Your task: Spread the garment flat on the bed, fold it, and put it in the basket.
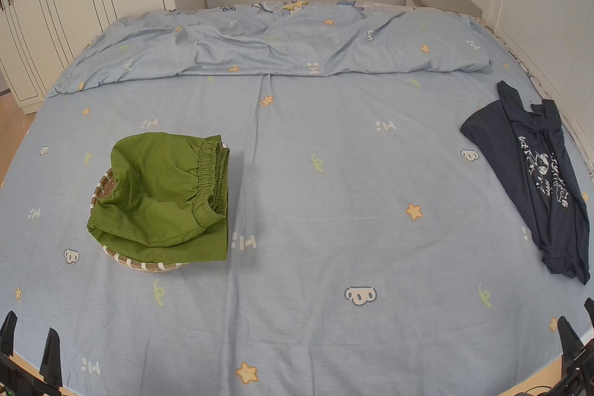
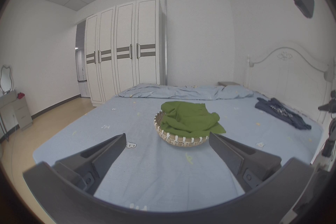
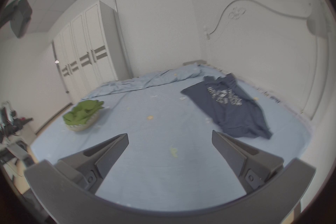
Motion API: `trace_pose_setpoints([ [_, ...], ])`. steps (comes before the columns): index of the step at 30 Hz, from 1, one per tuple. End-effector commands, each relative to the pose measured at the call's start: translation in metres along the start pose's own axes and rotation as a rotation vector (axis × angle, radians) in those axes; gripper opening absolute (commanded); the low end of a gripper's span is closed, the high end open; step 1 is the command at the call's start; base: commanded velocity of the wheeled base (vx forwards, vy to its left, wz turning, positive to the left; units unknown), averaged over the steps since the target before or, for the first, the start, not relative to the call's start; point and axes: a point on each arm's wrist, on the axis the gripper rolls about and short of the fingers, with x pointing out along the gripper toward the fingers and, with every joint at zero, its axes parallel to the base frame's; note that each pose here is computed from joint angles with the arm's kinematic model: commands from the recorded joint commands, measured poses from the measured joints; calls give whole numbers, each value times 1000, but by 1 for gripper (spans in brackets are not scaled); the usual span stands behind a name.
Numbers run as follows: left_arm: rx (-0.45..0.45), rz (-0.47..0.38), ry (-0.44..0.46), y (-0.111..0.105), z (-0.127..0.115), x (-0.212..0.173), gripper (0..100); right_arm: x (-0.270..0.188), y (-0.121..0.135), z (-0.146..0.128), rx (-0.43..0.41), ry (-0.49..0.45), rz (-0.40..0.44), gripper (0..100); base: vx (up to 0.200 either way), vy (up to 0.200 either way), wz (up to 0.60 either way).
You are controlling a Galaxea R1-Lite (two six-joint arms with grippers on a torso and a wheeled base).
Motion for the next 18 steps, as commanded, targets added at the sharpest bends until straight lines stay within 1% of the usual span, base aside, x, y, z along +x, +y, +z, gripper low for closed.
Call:
trace_pose_setpoints([
  [1,102,-20,37,0,-14,1,100,-1,3,-7,-117,-66,-209,100,0,0,0],
  [3,105,-31,37,-1,-14,1,100,-1,2,-7,-144,-71,-194,100,0,0,0],
  [4,95,-35,37,-1,-14,1,100,-2,2,-9,-156,-101,-169,100,0,0,0],
  [5,78,-35,39,-1,-14,1,100,-4,2,-10,-144,-120,-156,100,0,0,0],
  [7,-1,-39,71,-1,-17,1,100,-4,3,-10,-156,-128,-121,100,0,0,0],
  [8,-22,-38,82,0,-18,1,100,-4,4,-10,-151,-122,-70,100,0,0,0],
  [9,-22,-36,82,0,-18,1,100,-4,4,-10,-150,-118,-63,100,0,0,0],
  [10,-5,-32,75,0,-18,1,100,-4,6,-10,-155,-111,18,100,0,0,0],
  [11,4,-37,77,0,-18,1,100,-4,8,-11,-156,-106,132,100,0,0,0],
  [12,2,-39,77,-1,-18,1,100,-4,10,-11,-153,-103,224,100,0,0,0],
  [13,4,-39,75,-1,-18,1,100,-5,12,-11,-147,-99,289,100,0,0,0],
  [15,2,-39,77,-1,-18,1,100,-5,12,-11,-141,-96,316,100,0,0,0],
  [16,2,-39,75,-1,-18,1,100,-5,12,-11,-130,-98,298,100,0,0,0],
  [17,2,-39,75,-1,-18,1,100,-5,12,-11,-130,-98,298,100,0,0,0],
  [18,2,-37,75,-1,-18,1,100,-4,10,-12,-112,-102,224,100,0,0,0],
])
